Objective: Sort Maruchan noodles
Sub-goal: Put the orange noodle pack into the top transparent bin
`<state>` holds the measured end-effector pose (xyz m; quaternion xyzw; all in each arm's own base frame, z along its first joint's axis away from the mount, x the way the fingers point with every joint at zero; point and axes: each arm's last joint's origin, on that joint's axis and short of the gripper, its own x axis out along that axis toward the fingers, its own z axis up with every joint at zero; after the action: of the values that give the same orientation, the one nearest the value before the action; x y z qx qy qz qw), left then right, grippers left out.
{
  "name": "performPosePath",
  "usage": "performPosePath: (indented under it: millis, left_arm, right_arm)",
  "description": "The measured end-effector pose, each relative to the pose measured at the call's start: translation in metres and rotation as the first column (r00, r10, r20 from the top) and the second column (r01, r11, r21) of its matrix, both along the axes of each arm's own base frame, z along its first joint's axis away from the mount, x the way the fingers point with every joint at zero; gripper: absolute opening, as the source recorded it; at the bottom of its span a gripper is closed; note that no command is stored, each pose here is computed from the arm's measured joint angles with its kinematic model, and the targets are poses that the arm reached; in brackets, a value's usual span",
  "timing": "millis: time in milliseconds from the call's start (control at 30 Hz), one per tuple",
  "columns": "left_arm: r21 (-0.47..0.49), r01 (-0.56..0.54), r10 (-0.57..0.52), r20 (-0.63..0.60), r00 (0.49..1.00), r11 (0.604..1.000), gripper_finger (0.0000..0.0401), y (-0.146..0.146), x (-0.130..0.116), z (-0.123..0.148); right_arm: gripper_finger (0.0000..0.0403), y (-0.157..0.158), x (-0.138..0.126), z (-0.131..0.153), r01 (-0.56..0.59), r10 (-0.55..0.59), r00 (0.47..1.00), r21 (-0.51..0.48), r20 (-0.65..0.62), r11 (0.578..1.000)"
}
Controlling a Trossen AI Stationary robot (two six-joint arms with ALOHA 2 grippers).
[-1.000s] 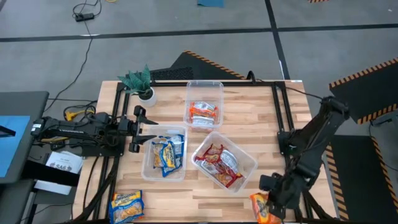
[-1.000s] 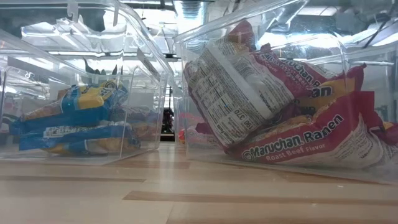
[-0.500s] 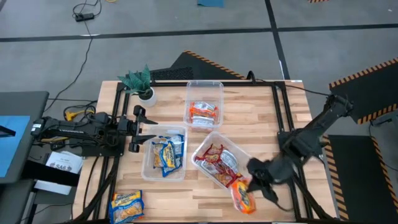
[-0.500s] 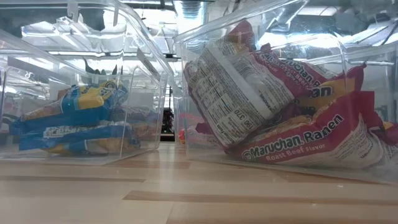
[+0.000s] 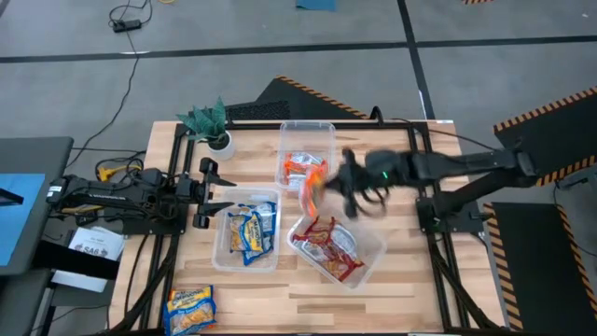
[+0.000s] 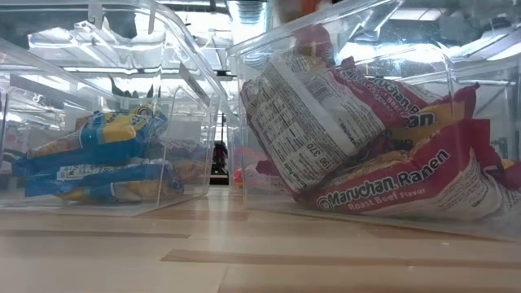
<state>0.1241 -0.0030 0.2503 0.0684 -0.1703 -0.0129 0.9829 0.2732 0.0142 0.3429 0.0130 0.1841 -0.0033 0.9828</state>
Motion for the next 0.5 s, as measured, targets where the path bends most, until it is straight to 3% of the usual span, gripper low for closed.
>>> performPosePath:
  millis: [67, 233, 500]
  left_arm:
    - [0.000, 0.000, 0.000, 0.000, 1.000, 1.000, 0.0219, 0.000, 0.000, 0.000]
    - [-0.005, 0.005, -0.005, -0.001, 1.000, 1.000, 0.0219, 0.000, 0.000, 0.000]
    - [-0.030, 0.020, -0.020, -0.013, 1.000, 0.999, 0.0219, 0.000, 0.000, -0.001]
  right_arm:
    - [0.0009, -0.025, 0.010, -0.003, 0.098, -0.097, 0.995, -0.025, 0.032, 0.995]
    - [0.0010, -0.073, 0.029, -0.027, 0.284, -0.285, 0.958, -0.042, -0.029, 0.958]
    - [0.0013, -0.092, 0.050, -0.065, 0.322, -0.326, 0.935, -0.056, -0.141, 0.945]
